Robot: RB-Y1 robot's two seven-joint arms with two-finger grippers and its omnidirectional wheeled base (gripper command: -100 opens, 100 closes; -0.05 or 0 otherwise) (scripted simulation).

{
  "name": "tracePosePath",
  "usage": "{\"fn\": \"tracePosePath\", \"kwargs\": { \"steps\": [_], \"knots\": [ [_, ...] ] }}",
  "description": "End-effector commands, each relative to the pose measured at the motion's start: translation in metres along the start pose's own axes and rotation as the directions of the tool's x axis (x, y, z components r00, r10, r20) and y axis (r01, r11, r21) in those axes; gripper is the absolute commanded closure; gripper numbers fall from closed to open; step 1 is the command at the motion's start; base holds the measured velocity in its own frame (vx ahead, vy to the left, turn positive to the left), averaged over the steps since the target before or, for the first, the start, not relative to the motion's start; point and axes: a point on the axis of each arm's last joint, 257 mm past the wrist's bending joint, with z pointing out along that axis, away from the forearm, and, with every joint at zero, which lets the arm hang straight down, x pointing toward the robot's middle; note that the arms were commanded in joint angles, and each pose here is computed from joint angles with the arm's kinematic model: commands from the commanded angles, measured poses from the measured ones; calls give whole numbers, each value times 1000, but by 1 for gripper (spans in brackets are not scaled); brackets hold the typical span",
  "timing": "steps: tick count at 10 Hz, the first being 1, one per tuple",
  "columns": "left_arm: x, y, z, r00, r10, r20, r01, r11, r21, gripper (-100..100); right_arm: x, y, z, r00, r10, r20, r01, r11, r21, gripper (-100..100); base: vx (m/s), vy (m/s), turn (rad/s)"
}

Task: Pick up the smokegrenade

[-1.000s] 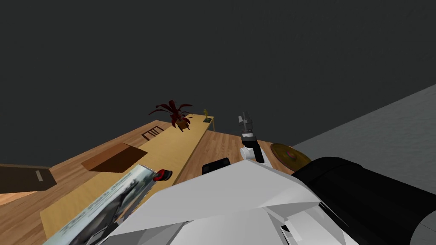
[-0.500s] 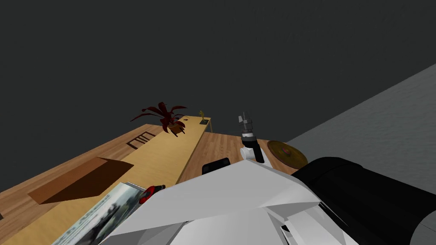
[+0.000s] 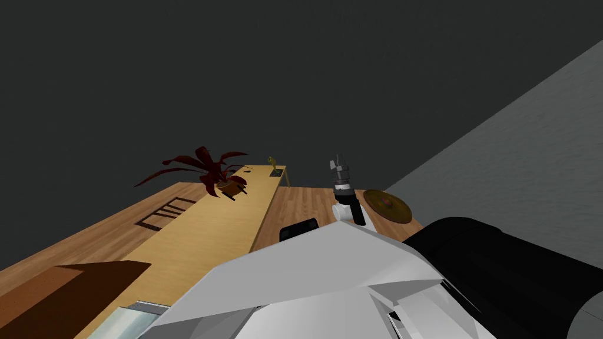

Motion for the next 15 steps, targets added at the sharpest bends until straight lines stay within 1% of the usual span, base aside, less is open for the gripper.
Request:
{"fn": "tracePosePath", "kwargs": {
  "steps": [1,2,3,5,8,9,10,11,12,13,15],
  "knots": [
    [-1,24,-15,1000,-27,-12,26,997,-68,-100,0,0,0,1000,0,0,0,1000,0,0,146,27,-258],
    [-1,39,-24,999,-43,-18,40,993,-108,-100,0,0,0,1000,0,0,0,1000,0,0,137,54,-260],
    [-1,39,-24,999,-43,-18,40,993,-108,-100,0,0,0,1000,0,0,0,1000,0,0,71,53,-64],
    [-1,67,-43,997,-67,-28,61,981,-183,-100,0,0,0,1000,0,0,0,1000,0,0,71,38,-163],
    [-4,98,-69,995,-87,-39,73,958,-277,-100,0,0,0,1000,0,0,0,1000,0,0,89,44,-181],
    [-8,112,-83,995,-92,-43,73,944,-321,-100,0,0,0,1000,0,0,0,1000,0,0,99,67,-211],
    [-11,120,-91,995,-93,-47,71,935,-348,-100,0,0,0,1000,0,0,0,1000,0,0,107,65,-185],
    [-11,116,-85,995,-90,-45,71,942,-327,-100,0,0,0,1000,0,0,0,1000,0,0,44,29,-31],
    [-11,117,-86,995,-92,-45,72,941,-331,0,0,0,0,1000,0,0,0,1000,0,0,8,7,4],
    [-6,121,-79,994,-95,-44,75,941,-331,-100,0,0,0,1000,0,0,0,1000,0,0,5,23,-19],
    [1,127,-68,994,-99,-44,79,940,-333,-100,0,0,0,1000,0,0,0,1000,0,0,4,46,-20]
  ]
}}
